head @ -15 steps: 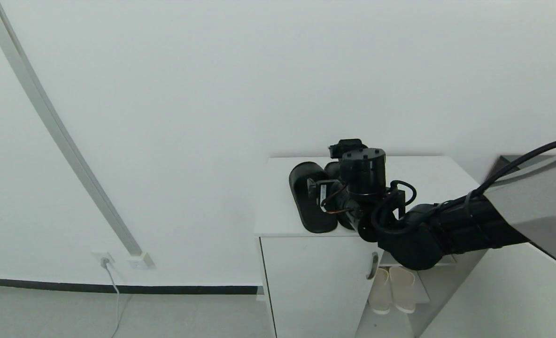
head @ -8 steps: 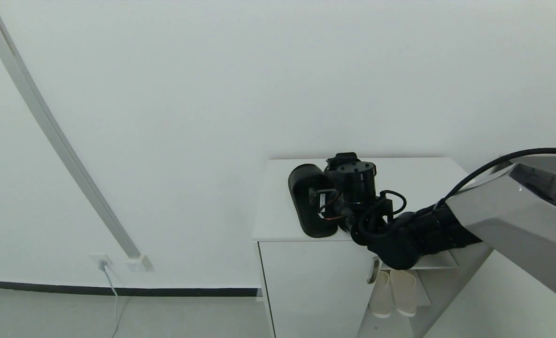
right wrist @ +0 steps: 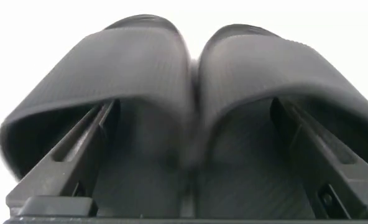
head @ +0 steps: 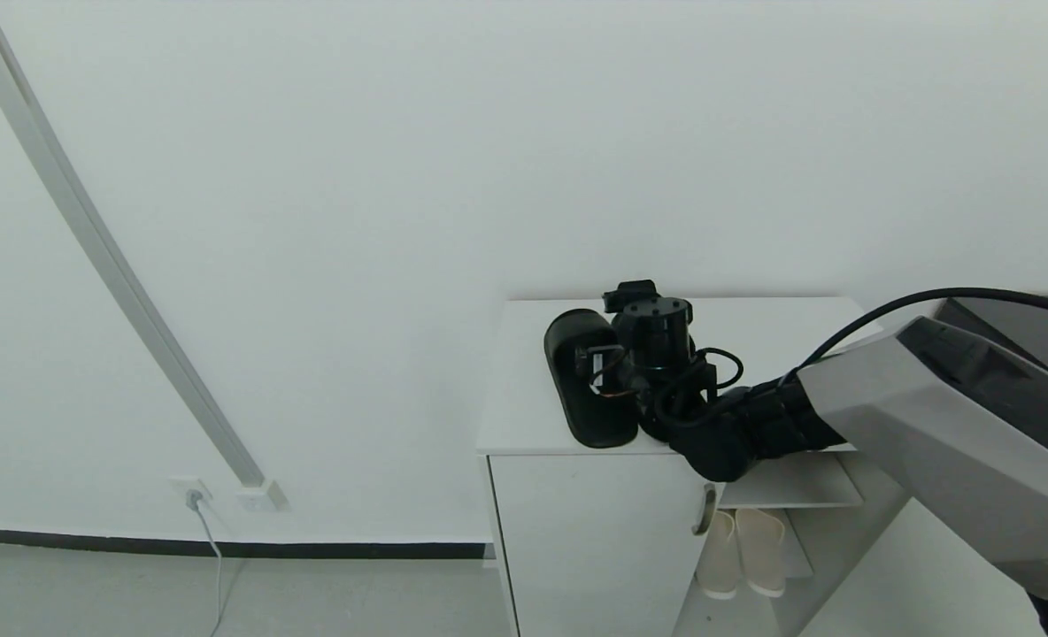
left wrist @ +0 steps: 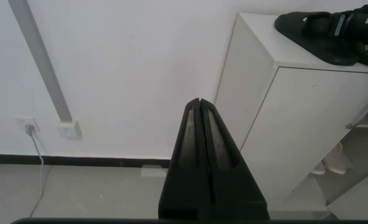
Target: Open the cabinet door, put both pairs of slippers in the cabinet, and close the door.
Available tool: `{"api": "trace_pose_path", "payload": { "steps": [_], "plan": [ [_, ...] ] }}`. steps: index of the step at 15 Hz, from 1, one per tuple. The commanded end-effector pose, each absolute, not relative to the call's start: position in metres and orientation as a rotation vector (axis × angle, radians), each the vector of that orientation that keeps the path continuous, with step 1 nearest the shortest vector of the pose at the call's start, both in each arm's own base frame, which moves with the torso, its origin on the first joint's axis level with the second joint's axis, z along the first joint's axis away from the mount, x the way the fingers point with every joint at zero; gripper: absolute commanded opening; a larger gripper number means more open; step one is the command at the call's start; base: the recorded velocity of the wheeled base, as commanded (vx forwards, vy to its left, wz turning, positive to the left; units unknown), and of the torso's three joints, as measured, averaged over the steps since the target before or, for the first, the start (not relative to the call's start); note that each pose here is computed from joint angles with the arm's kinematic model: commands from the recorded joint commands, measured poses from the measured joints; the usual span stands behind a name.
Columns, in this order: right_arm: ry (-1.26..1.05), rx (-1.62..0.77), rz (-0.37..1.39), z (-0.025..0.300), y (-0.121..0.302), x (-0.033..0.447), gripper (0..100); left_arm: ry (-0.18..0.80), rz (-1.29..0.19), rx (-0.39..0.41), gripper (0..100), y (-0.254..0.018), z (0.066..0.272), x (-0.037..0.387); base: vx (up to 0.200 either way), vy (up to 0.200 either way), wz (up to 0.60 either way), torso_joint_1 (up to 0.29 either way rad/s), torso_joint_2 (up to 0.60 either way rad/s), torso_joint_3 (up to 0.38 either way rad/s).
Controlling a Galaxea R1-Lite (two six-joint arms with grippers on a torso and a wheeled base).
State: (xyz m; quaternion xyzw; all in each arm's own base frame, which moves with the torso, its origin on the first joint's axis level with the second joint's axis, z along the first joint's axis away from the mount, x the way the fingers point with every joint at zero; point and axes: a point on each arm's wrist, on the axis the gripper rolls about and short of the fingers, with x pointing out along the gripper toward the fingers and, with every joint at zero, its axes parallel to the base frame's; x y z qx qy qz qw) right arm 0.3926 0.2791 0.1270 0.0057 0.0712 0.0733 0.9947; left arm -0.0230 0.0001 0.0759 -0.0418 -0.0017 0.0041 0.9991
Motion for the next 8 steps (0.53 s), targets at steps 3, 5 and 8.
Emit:
{"api": "trace_pose_path", "payload": {
  "steps": [3, 5, 8],
  "plan": [
    [0.152, 0.006, 0.138, 0.1238, 0.2789, 0.4011, 0, -0.002, 0.009, -0.084, 0, 0.0001, 0.0759, -0.0229, 0.000, 0.000, 0.00, 0.000, 0.00, 0.000],
    [0.150, 0.009, 0.149, 0.1249, 0.2793, 0.4013, 0, -0.002, 0.009, -0.084, 0, 0.0001, 0.0759, -0.0229, 0.000, 0.000, 0.00, 0.000, 0.00, 0.000],
    [0.155, 0.005, 0.150, 0.1216, 0.2803, 0.4014, 0, -0.003, 0.009, -0.084, 0, 0.0001, 0.0761, -0.0229, 0.000, 0.000, 0.00, 0.000, 0.00, 0.000]
  ]
}}
